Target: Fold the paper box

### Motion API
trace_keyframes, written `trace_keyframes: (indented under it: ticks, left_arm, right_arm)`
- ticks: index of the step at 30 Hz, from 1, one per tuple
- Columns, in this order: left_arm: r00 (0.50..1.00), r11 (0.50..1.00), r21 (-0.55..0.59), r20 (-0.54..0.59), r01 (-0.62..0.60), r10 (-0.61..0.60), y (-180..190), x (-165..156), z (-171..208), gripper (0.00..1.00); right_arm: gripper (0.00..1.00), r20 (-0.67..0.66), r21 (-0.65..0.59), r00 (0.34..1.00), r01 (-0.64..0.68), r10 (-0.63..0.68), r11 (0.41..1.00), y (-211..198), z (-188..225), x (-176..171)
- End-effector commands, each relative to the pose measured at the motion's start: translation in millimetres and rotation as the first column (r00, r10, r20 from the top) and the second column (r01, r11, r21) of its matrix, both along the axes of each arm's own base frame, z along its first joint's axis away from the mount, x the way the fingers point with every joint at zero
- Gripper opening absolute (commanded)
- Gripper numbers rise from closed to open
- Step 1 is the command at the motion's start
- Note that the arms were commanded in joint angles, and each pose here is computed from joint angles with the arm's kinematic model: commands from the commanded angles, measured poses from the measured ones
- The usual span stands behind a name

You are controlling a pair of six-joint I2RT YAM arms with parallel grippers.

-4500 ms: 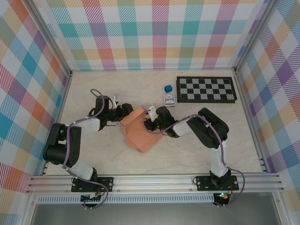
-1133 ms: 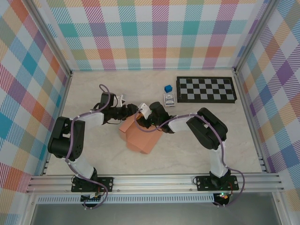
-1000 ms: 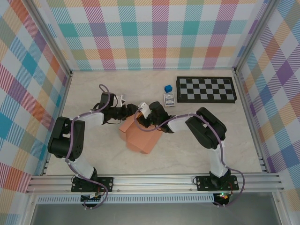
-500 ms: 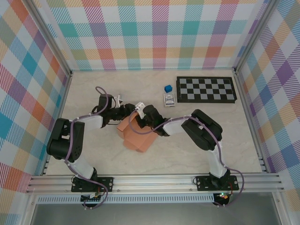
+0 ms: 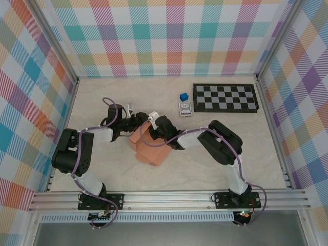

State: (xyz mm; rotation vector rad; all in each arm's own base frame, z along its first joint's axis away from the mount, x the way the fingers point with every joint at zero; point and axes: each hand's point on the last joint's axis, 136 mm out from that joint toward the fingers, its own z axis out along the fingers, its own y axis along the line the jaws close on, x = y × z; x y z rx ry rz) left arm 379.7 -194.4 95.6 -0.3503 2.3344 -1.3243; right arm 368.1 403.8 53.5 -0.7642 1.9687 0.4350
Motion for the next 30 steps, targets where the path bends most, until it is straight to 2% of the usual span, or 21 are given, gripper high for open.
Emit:
trace_keyframes:
  ticks: [1,4,8,11,15,17,19,21,25,26,30]
  left_arm:
    - [0.987,0.999,-0.018,-0.155,0.036,-0.038,-15,-23,-18,0.59]
    - [0.995,1.000,-0.007,-0.102,0.002,-0.002,-2,-12,0,0.63]
    - [0.989,0.985,0.100,-0.018,-0.143,0.145,47,9,27,0.78]
    - [0.961,0.952,0.134,0.058,-0.275,0.270,89,25,45,0.81]
    - [0.903,0.886,0.177,0.058,-0.429,0.426,135,33,41,0.80]
    - [0.876,0.849,0.229,0.040,-0.477,0.481,150,29,31,0.80]
    - [0.865,0.830,0.264,0.038,-0.491,0.500,157,25,23,0.79]
    - [0.864,0.825,0.281,0.034,-0.490,0.502,158,19,16,0.79]
    - [0.864,0.826,0.290,0.008,-0.483,0.503,157,6,-2,0.77]
    - [0.864,0.828,0.283,0.001,-0.484,0.504,156,3,-5,0.77]
    - [0.868,0.841,0.270,-0.035,-0.469,0.496,149,-10,-22,0.76]
  right_arm:
    - [0.05,-0.027,-0.059,1.000,-0.008,0.006,0.998,-13,-15,-4]
    - [0.01,-0.055,-0.112,0.996,-0.075,0.069,0.991,-20,-16,-10]
    - [0.00,-0.147,-0.154,0.977,-0.180,0.157,0.972,-38,-4,-17]
    - [0.00,-0.171,-0.234,0.959,-0.262,0.226,0.936,-48,20,-24]
    - [0.00,-0.151,-0.360,0.939,-0.342,0.308,0.868,-63,47,-24]
    - [0.01,-0.154,-0.454,0.924,-0.382,0.351,0.805,-76,54,-19]
    - [0.01,-0.203,-0.576,0.892,-0.442,0.403,0.688,-97,52,-16]
    - [0.03,-0.250,-0.640,0.841,-0.516,0.480,0.570,-112,53,-23]
    - [0.07,-0.347,-0.656,0.734,-0.635,0.583,0.408,-118,62,-37]
    - [0.07,-0.351,-0.673,0.728,-0.634,0.589,0.382,-119,61,-35]
    - [0.08,-0.406,-0.755,0.695,-0.621,0.593,0.211,-124,39,-23]
